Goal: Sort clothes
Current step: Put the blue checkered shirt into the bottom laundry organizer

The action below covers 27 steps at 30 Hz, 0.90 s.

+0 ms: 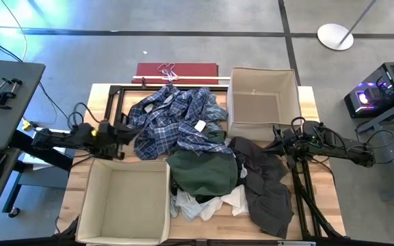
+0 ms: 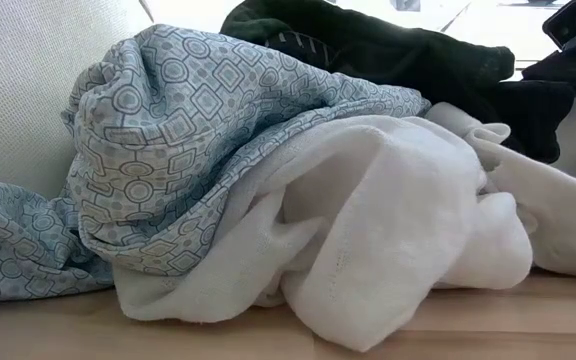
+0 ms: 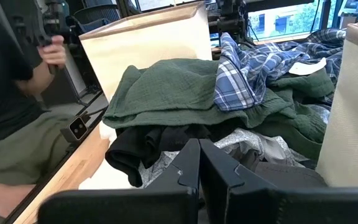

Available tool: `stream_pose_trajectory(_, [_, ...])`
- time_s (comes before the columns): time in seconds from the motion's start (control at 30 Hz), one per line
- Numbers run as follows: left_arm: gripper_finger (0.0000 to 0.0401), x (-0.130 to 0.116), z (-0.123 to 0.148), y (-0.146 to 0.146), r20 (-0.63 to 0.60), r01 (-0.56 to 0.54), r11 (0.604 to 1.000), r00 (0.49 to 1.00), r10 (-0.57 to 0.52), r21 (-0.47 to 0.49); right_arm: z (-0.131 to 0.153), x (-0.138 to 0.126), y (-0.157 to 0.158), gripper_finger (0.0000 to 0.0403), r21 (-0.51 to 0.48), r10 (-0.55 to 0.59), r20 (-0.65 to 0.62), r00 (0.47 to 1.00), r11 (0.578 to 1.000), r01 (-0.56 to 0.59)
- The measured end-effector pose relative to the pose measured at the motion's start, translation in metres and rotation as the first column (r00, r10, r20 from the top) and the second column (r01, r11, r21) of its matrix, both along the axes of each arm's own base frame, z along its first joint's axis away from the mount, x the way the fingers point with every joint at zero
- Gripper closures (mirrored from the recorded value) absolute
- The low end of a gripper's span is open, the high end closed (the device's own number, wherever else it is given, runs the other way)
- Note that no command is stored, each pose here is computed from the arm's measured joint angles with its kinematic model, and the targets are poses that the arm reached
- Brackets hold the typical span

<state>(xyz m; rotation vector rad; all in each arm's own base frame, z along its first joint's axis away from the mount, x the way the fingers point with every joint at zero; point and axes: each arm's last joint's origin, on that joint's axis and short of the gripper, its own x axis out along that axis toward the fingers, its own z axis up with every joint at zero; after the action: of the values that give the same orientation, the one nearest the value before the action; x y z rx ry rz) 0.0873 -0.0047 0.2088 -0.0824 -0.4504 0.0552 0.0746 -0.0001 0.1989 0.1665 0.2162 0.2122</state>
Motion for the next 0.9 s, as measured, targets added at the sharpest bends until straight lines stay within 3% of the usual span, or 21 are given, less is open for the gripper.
stream_pose_trajectory(0.13, [0.0401,-0.005,0.013,0.001,0.13,-0.031,0.999,0.991,0.028,0.021,0.0,0.0,0.0,0.0402,0.0,0.0,0.0,1.0,1.0,0.0])
stream_pose_trajectory(0.27, [0.0401,0.001,0.032,0.004,0.075,-0.191,0.982,0.979,0.19,0.004,0.0,0.0,0.0,0.0402,0.0,0.0,0.0,1.0,1.0,0.0])
stream_pose_trajectory(0.37, [0.0401,0.014,0.057,0.007,-0.045,-0.343,0.938,0.938,0.345,0.054,0.0,0.0,0.0,0.0402,0.0,0.0,0.0,1.0,1.0,0.0])
stream_pose_trajectory(0.5, [0.0401,0.044,0.093,0.014,-0.227,-0.517,0.844,0.813,0.536,0.139,0.0,0.0,0.0,0.0402,0.0,0.0,0.0,1.0,1.0,0.0])
stream_pose_trajectory(0.6, [0.0401,0.071,0.116,0.024,-0.372,-0.591,0.785,0.696,0.613,0.186,0.0,0.0,0.0,0.0402,0.0,0.0,0.0,1.0,1.0,0.0])
stream_pose_trajectory(0.67, [0.0399,0.087,0.129,0.033,-0.47,-0.606,0.769,0.629,0.619,0.203,0.0,0.0,0.0,0.0402,0.0,0.0,0.0,1.0,1.0,0.0])
stream_pose_trajectory(0.77, [0.0385,0.109,0.148,0.05,-0.609,-0.598,0.777,0.546,0.576,0.199,0.0,0.0,0.0,0.0402,0.0,0.0,0.0,1.0,1.0,0.0])
stream_pose_trajectory(0.9, [0.0343,0.135,0.149,0.077,-0.783,-0.586,0.79,0.401,0.476,0.181,0.0,0.0,0.0,0.0402,0.0,0.0,0.0,1.0,1.0,0.0])
